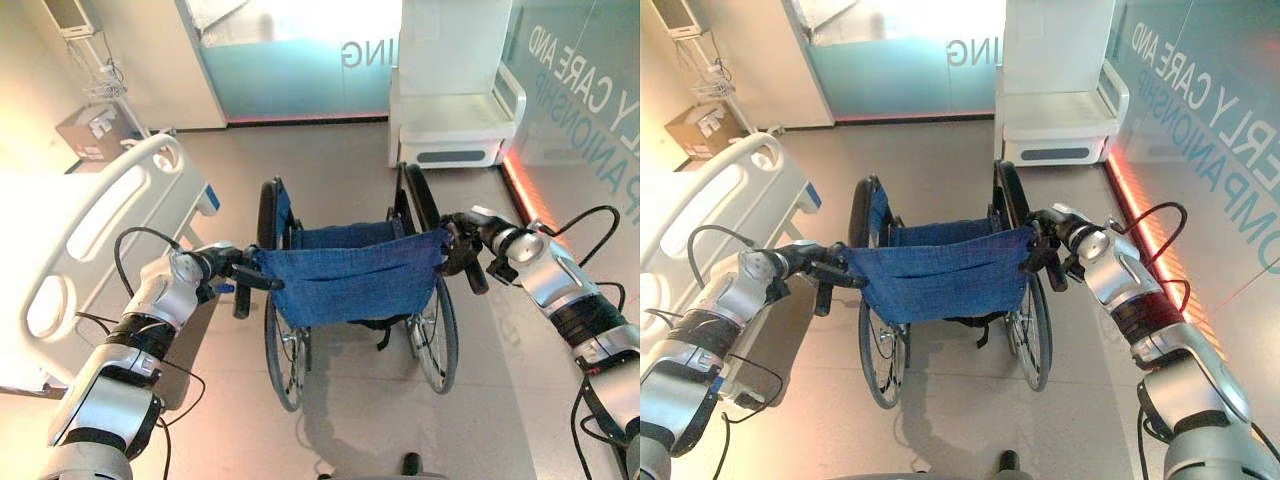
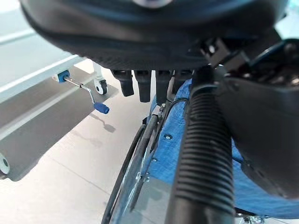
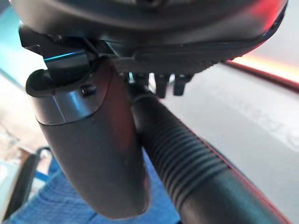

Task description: Push the wheelchair next to the bed

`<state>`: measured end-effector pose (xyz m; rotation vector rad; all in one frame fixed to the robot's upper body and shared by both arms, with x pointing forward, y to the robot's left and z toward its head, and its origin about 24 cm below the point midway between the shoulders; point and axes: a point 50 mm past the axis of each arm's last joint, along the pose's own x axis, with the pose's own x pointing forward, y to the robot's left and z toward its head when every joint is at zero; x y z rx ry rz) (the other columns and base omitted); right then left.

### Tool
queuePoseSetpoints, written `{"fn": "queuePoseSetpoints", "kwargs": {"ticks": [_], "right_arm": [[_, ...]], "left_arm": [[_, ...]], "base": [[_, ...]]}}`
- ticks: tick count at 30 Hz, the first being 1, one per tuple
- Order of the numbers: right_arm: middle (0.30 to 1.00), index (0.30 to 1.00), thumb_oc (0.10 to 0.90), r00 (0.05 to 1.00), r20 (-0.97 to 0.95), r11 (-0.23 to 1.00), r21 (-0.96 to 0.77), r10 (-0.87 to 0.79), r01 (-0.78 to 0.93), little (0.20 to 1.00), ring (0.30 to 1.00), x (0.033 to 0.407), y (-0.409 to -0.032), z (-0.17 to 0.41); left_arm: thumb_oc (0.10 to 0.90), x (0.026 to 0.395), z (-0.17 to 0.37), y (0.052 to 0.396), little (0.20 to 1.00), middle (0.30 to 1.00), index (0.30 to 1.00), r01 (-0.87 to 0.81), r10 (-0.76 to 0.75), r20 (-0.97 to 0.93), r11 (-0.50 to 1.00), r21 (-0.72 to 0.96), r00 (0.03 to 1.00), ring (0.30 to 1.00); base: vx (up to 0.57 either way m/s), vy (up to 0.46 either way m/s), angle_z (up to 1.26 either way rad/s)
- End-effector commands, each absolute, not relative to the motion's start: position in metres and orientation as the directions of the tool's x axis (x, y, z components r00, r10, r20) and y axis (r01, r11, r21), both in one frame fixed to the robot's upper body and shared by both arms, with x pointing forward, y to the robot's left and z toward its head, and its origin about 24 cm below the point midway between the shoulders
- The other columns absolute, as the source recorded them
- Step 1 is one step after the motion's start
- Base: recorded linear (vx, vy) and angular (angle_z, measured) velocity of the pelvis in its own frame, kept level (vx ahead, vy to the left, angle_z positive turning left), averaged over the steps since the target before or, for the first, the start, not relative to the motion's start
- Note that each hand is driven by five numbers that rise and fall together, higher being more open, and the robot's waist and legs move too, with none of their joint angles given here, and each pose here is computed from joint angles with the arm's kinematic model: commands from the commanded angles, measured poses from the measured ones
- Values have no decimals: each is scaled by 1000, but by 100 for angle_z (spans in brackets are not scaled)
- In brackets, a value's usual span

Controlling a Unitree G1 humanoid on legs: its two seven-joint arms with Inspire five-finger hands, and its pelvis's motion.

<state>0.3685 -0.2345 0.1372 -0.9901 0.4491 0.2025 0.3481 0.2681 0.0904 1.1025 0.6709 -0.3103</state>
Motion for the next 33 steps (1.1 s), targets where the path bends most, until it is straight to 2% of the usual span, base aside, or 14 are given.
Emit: {"fn": "queuePoseSetpoints", "kwargs": {"ticks": [1, 5, 6, 11, 14, 18, 22, 23, 24, 26, 30, 33], "right_arm": [[900, 900, 800, 684, -610, 428, -784, -400, -448, 900, 900, 351, -300, 111], [900, 900, 800, 633, -571, 357, -821, -523, -446, 900, 900, 353, -306, 108], [900, 900, 800, 629, -521, 308, -852, -576, -424, 900, 900, 354, -309, 110], [900, 900, 800, 709, -316, 252, -947, -631, -198, 900, 900, 363, -292, 110], [900, 900, 800, 704, -283, 245, -956, -651, -158, 900, 900, 360, -284, 101], [900, 900, 800, 632, -377, 323, -924, -677, -206, 900, 900, 340, -277, 63], [900, 900, 800, 459, -567, 417, -820, -684, -393, 900, 900, 311, -291, 21], [900, 900, 800, 387, -637, 472, -763, -667, -441, 900, 900, 303, -296, 10], [900, 900, 800, 382, -643, 477, -758, -664, -445, 900, 900, 302, -296, 9], [900, 900, 800, 313, -709, 544, -694, -632, -472, 900, 900, 296, -299, 1], [900, 900, 800, 295, -773, 627, -630, -561, -459, 900, 900, 297, -295, -4], [900, 900, 800, 277, -792, 641, -605, -544, -473, 900, 900, 297, -297, -3]], "left_arm": [[800, 278, 32, 355, 900, 900, 900, 774, 556, -740, 248, 583, 379, 900], [800, 290, 26, 336, 900, 900, 900, 793, 558, -726, 185, 581, 401, 900], [800, 293, 24, 330, 900, 900, 900, 797, 548, -733, 184, 575, 403, 900], [800, 298, 8, 307, 900, 900, 900, 798, 507, -760, 209, 565, 406, 900], [800, 294, 0, 302, 900, 900, 900, 794, 498, -770, 231, 562, 399, 900], [800, 287, -9, 298, 900, 900, 900, 786, 482, -785, 270, 555, 389, 900], [800, 282, -17, 291, 900, 900, 900, 794, 456, -805, 285, 537, 381, 900], [800, 284, -17, 288, 900, 900, 900, 801, 444, -812, 283, 527, 378, 900], [800, 284, -17, 288, 900, 900, 900, 802, 444, -813, 283, 527, 378, 900], [800, 287, -17, 284, 900, 900, 900, 813, 432, -820, 270, 515, 376, 900], [800, 289, -19, 281, 900, 900, 900, 825, 425, -822, 247, 509, 380, 900], [800, 288, -20, 280, 900, 900, 900, 826, 424, -820, 239, 511, 385, 900]], "base": [[0, 0, 0], [3, -2, 1], [0, 0, 0], [7, 18, 2], [-23, 38, 4], [-35, 47, 1], [-3, 31, 0], [0, 0, 0], [0, 0, 0], [23, -2, 5], [40, -12, 9], [10, -2, 1]]}}
